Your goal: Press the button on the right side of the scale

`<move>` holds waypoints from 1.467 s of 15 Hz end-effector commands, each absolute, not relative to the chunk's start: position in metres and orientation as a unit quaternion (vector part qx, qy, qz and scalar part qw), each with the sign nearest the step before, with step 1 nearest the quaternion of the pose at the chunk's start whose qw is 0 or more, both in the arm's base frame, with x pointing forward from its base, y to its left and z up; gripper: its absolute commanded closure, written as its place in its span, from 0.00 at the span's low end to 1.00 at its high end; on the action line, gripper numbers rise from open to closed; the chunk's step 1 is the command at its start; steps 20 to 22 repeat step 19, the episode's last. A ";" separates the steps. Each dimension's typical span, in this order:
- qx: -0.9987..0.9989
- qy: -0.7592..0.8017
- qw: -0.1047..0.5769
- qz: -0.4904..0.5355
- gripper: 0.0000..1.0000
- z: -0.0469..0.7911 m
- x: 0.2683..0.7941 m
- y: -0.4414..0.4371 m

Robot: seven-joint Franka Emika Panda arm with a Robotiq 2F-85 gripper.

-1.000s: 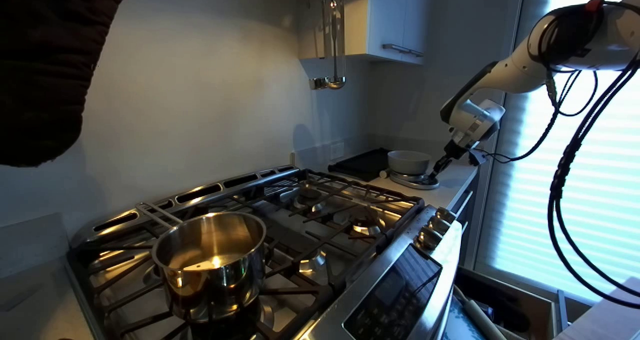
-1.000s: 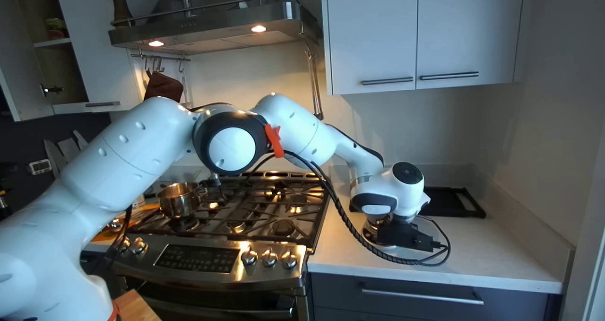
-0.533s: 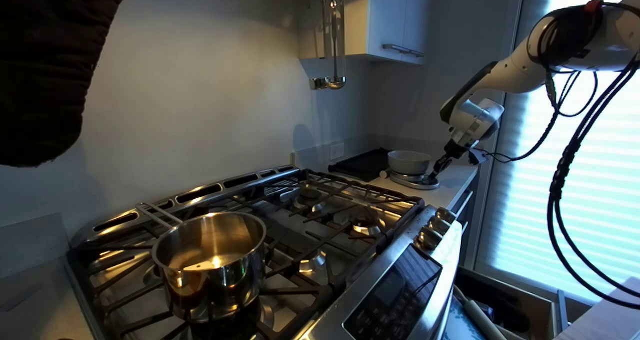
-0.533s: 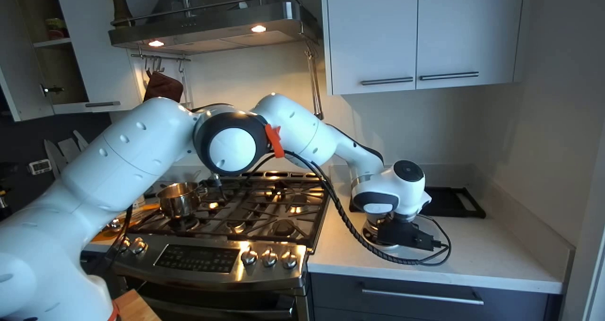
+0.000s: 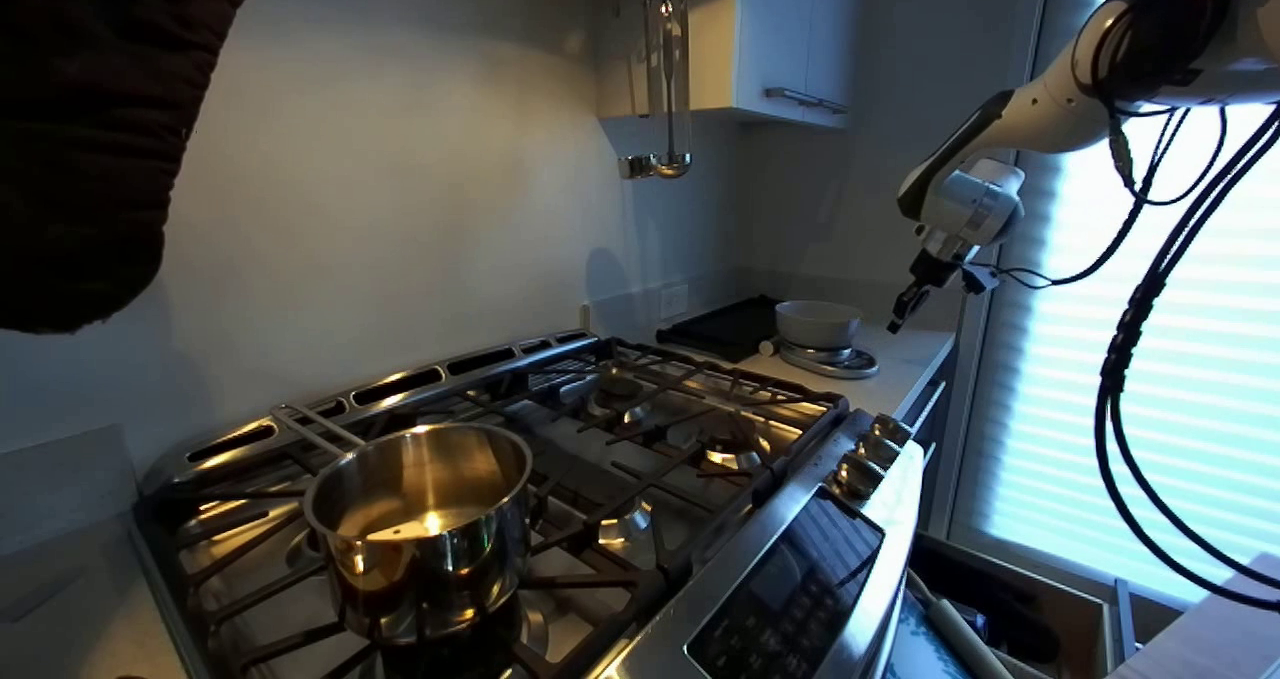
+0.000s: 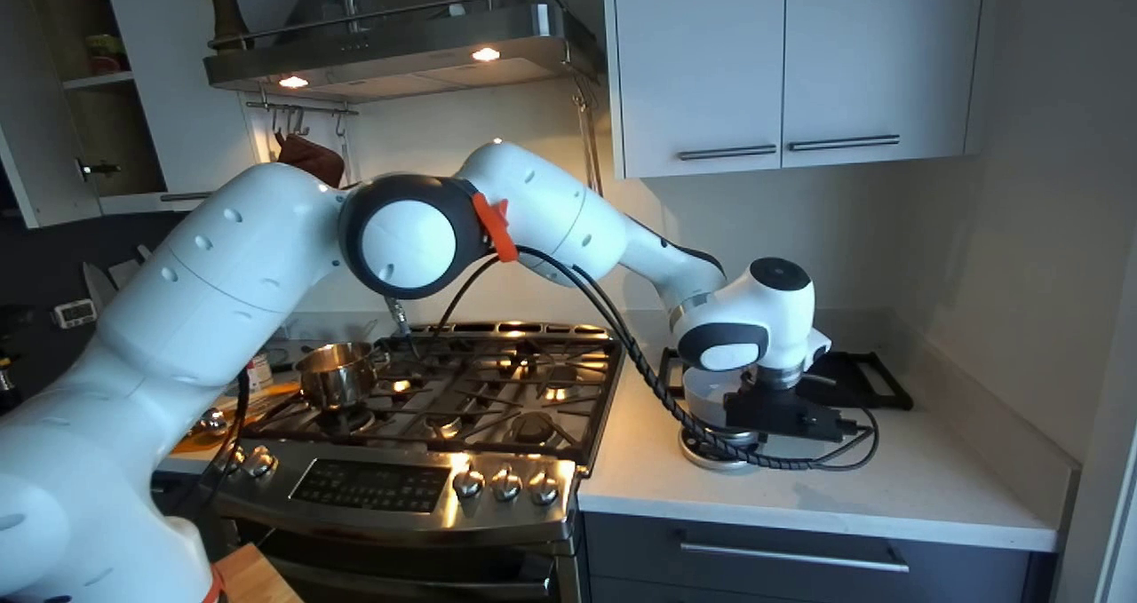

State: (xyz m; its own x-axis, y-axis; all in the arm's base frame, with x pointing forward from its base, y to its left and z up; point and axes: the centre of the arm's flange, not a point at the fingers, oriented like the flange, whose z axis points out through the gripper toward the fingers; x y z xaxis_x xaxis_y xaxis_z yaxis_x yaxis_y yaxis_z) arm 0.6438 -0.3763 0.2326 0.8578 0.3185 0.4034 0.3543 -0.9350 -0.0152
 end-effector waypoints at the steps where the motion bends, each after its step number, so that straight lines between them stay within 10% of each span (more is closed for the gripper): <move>1: -0.976 -0.177 0.048 -0.119 0.75 0.270 0.614 -0.373; 12: -0.997 -0.061 -0.041 -0.001 0.00 0.412 0.563 -0.286; 22: -0.998 -0.039 -0.044 0.035 0.00 0.418 0.563 -0.250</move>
